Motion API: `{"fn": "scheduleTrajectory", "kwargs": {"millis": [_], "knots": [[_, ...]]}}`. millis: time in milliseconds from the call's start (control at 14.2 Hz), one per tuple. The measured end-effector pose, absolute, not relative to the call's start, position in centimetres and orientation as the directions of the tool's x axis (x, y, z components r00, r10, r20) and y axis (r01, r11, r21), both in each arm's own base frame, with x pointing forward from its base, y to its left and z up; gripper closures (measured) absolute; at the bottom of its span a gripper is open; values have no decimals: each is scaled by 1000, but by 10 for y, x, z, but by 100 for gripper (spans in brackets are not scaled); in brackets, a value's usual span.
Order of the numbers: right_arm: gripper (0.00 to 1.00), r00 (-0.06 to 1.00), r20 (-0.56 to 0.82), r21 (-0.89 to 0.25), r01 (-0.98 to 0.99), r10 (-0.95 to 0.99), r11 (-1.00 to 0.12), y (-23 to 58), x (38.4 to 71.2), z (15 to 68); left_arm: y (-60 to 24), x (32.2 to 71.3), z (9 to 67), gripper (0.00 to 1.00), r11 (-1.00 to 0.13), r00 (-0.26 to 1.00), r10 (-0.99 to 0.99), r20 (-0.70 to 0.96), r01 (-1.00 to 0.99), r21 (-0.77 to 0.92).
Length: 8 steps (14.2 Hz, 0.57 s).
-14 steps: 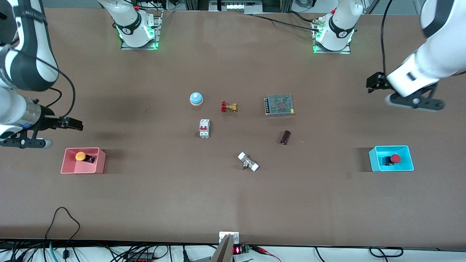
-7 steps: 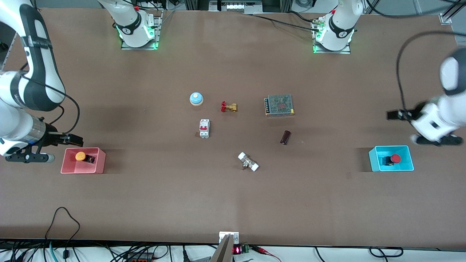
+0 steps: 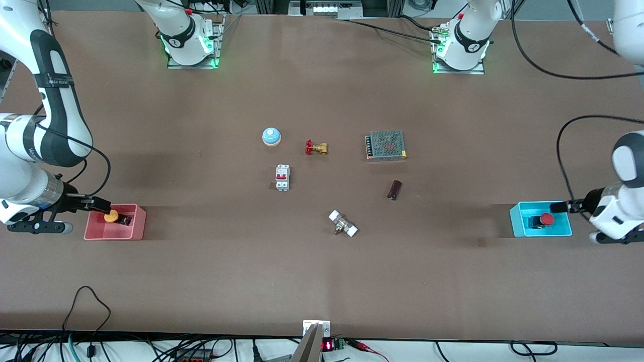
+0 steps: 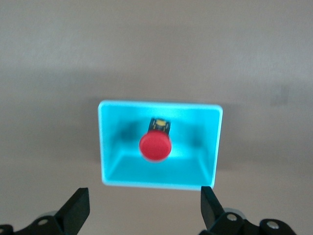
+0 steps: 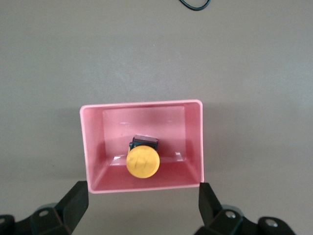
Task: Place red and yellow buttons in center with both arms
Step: 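Lower the right gripper to the yellow button while the left gripper reaches the red button, then close the right gripper on the yellow button while the left gripper grasps the red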
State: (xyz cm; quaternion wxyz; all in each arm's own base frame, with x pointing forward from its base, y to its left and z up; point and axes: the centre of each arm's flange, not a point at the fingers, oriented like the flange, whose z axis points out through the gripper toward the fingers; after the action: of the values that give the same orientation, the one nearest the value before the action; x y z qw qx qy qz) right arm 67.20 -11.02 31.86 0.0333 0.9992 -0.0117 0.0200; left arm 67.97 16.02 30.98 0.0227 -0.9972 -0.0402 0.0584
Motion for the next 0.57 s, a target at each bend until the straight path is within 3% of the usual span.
{"fn": "scheduleTrajectory", "kwargs": {"millis": [565], "knots": [[0,999,41,52,-14,-12,-999,-111,677,268,155,679,221,0,-998,997,-41,60,-38,-52]]}}
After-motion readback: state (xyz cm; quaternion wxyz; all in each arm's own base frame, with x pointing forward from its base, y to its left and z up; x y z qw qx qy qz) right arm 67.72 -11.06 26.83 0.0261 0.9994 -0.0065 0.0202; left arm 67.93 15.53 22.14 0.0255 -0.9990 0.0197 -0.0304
